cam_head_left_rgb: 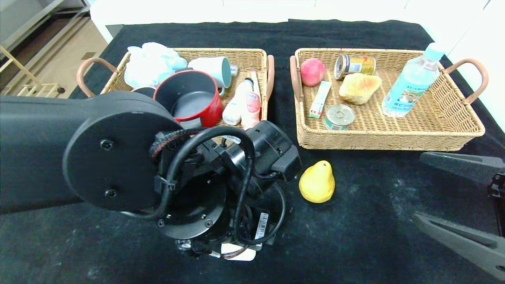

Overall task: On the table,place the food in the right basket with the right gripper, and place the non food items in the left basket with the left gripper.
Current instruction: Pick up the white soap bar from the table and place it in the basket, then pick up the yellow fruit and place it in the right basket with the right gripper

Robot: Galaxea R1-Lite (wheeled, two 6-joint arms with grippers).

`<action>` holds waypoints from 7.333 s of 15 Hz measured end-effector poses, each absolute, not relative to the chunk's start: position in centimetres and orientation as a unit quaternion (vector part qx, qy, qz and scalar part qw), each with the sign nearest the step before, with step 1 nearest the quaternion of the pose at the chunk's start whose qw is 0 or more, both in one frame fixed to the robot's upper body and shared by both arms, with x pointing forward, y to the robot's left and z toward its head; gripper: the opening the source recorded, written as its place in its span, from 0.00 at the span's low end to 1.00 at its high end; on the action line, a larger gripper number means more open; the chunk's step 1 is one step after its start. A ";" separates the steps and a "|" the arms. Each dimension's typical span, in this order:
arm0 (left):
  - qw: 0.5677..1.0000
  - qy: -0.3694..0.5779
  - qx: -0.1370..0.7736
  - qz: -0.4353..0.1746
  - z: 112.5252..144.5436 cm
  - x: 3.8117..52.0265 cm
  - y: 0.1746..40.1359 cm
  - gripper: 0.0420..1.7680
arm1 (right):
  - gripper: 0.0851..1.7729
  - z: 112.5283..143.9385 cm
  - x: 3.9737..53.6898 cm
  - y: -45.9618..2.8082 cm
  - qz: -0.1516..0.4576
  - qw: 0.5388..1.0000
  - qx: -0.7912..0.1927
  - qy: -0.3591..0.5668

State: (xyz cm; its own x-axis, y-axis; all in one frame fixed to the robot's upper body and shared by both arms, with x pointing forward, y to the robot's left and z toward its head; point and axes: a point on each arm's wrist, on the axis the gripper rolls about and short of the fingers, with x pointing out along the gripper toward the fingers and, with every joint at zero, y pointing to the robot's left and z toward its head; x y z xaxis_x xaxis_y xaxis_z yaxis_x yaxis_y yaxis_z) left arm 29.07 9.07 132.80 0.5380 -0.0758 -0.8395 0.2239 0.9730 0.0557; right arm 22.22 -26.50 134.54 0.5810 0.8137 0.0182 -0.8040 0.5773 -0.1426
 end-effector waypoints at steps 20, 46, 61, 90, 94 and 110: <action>0.857 0.507 0.080 -0.055 130.0 29.8 8.3 0.57 | 0.96 134.4 22.3 -26.5 0.457 0.887 -0.062 -0.039; 0.914 0.400 0.046 -0.058 137.1 31.2 11.8 0.56 | 0.96 133.9 22.7 -26.3 0.458 0.886 -0.065 -0.027; 0.978 0.197 -0.008 -0.064 142.4 37.3 13.4 0.56 | 0.96 134.0 22.6 -26.3 0.457 0.886 -0.065 -0.031; 0.953 0.192 0.044 -0.230 138.5 34.1 14.9 0.94 | 0.96 133.7 23.0 -26.1 0.457 0.887 -0.064 -0.021; 0.926 0.174 0.053 -0.332 137.0 30.4 17.1 0.95 | 0.96 133.3 23.6 -25.9 0.449 0.891 -0.066 -0.007; 0.923 0.090 0.069 -0.367 132.0 25.0 22.6 0.97 | 0.96 133.9 24.7 -23.6 0.352 0.929 -0.096 0.062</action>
